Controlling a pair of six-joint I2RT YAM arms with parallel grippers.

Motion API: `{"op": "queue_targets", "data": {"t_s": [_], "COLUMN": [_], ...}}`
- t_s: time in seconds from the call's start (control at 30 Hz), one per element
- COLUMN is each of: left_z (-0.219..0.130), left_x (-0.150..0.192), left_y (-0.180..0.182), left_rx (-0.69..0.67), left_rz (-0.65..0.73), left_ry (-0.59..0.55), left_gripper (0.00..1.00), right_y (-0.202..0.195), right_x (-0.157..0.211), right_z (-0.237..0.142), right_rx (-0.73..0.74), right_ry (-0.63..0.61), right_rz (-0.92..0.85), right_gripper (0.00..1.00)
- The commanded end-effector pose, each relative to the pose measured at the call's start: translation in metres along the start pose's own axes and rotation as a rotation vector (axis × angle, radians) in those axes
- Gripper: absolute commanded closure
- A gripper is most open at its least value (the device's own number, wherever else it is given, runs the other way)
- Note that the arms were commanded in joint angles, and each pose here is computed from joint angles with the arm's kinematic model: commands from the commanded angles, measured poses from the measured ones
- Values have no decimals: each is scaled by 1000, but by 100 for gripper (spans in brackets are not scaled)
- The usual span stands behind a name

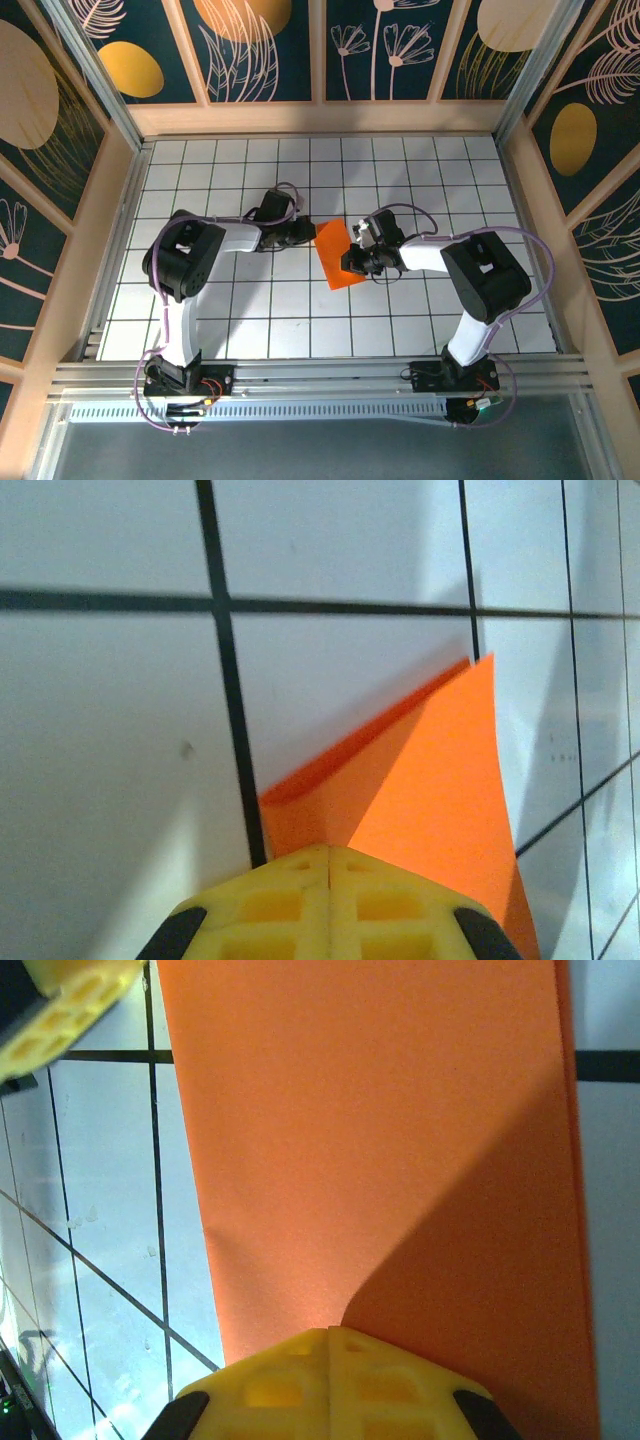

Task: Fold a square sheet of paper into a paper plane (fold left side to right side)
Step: First fold the square sheet of paper in half at the center of the table, then hold the square sheet of paper at the center of the table.

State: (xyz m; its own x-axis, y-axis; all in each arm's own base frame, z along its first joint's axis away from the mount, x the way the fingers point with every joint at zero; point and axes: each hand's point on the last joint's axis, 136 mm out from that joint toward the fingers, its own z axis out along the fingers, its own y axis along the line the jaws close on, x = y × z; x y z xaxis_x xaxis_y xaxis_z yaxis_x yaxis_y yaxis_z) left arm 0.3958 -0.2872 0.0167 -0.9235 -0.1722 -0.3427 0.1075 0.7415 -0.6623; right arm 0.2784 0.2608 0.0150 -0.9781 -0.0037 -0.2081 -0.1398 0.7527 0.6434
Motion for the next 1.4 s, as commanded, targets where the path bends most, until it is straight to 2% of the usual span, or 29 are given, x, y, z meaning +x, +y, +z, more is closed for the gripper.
{"op": "queue_targets", "data": {"t_s": [0.0,0.4,0.7,0.87,1.03,1.13,1.37], "left_z": [6,7,-48,-64,-48,-32,-5], "left_x": [-11,-28,-49,-23,13,25,38], "left_y": [36,44,4,-20,-47,-58,-51], "left_rx": [-106,-133,-88,36,105,118,76], "left_rz": [-19,-22,40,8,11,18,26], "left_ry": [-22,-48,-176,-152,-59,-15,60], "left_gripper": [99,99,99,99,99,99,99], "right_y": [-52,-48,-24,-14,-8,-7,-4], "right_x": [35,37,32,30,24,24,24], "right_z": [8,9,7,8,7,8,10], "right_rx": [179,146,76,52,58,58,50], "right_ry": [84,78,0,-55,-93,-95,-87], "right_rz": [73,101,173,239,255,252,242], "right_gripper": [100,100,100,100,100,100,100]}}
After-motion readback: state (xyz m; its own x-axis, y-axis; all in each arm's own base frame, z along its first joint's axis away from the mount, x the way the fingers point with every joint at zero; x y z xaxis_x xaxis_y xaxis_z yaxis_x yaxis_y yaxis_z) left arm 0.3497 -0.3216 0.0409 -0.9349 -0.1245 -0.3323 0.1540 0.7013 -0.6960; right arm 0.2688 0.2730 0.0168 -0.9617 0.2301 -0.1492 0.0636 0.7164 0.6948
